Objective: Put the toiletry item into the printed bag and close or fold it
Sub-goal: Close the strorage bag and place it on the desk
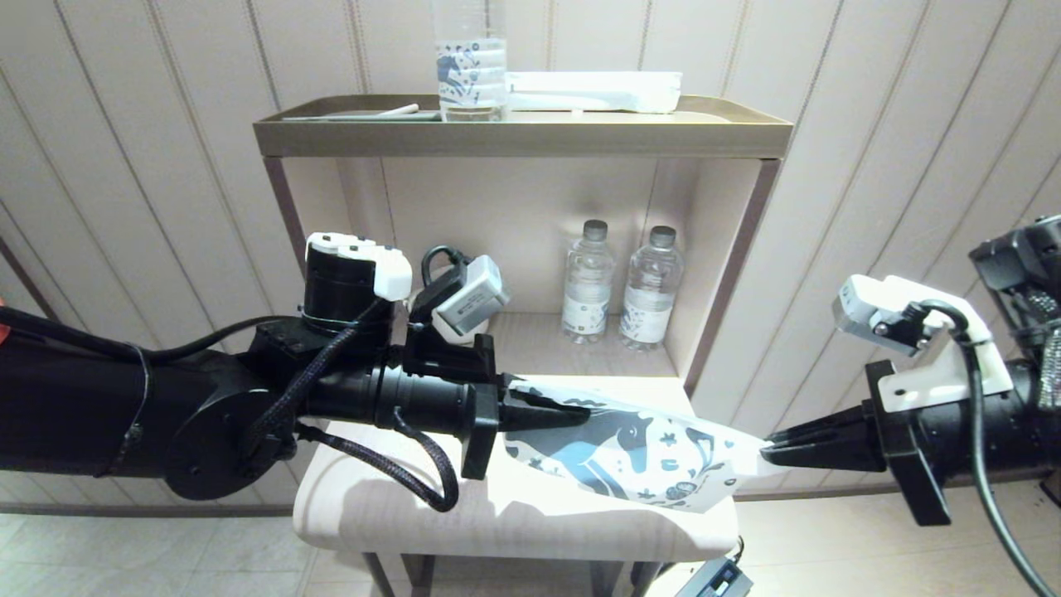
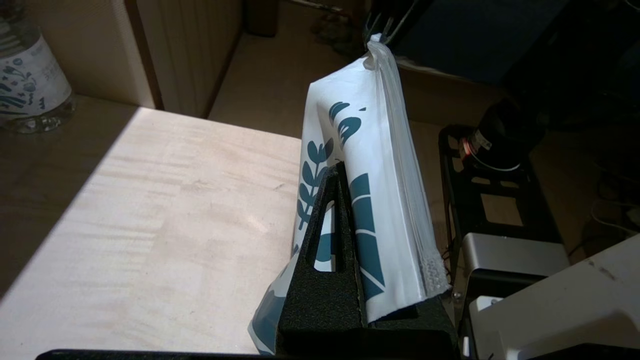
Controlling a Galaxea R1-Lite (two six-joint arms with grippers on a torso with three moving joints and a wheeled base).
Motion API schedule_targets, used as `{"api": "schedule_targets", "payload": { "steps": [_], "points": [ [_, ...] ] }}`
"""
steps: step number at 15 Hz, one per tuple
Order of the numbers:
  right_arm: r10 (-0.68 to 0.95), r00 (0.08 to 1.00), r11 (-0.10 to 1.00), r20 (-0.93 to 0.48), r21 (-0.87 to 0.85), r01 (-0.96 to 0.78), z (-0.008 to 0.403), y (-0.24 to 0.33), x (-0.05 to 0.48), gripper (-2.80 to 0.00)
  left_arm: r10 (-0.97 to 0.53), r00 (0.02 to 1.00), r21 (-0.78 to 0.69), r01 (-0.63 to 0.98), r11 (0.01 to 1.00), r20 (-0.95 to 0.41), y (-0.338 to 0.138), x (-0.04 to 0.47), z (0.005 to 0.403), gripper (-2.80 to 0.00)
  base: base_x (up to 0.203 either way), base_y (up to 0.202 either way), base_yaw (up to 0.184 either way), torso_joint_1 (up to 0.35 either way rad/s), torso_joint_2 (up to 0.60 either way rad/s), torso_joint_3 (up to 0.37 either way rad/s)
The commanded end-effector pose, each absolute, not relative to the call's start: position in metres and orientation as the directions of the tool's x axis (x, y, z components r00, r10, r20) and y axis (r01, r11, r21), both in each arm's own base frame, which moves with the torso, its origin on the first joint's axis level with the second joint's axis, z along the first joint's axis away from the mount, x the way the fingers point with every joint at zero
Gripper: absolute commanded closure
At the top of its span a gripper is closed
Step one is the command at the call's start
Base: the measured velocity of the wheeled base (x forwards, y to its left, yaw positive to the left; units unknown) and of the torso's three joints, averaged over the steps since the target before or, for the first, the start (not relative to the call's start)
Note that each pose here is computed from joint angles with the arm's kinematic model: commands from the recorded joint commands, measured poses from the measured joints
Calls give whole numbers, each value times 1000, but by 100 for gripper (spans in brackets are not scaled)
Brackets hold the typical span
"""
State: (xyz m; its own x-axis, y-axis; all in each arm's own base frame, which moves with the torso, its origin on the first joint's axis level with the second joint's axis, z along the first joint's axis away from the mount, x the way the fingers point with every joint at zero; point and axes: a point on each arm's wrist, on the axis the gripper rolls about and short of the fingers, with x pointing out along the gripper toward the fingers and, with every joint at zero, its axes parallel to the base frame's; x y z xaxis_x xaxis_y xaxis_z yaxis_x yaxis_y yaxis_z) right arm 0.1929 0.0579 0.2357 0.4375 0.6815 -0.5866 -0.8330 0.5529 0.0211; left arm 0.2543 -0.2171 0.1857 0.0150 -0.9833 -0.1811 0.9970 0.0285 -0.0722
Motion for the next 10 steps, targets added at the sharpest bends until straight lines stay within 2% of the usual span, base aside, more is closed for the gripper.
{"api": "schedule_targets", "payload": {
  "steps": [1,2,3,10],
  "points": [
    [685,428,544,-589,25,-838,234,60,194,0,-984,11,-67,997,23,-177,-217,253,187,0,0,0,0,0,0,0],
    [685,431,543,-587,18,-840,234,60,195,0,-984,11,-66,998,23,-175,-216,252,188,0,0,0,0,0,0,0],
    [686,434,542,-584,11,-840,235,61,195,-280,-985,10,-65,998,21,-175,-216,252,188,0,0,0,0,0,0,0],
    [694,443,538,-568,0,-843,242,63,202,-280,-984,12,-69,997,24,-179,-217,253,185,0,0,0,0,0,0,0]
  ]
}}
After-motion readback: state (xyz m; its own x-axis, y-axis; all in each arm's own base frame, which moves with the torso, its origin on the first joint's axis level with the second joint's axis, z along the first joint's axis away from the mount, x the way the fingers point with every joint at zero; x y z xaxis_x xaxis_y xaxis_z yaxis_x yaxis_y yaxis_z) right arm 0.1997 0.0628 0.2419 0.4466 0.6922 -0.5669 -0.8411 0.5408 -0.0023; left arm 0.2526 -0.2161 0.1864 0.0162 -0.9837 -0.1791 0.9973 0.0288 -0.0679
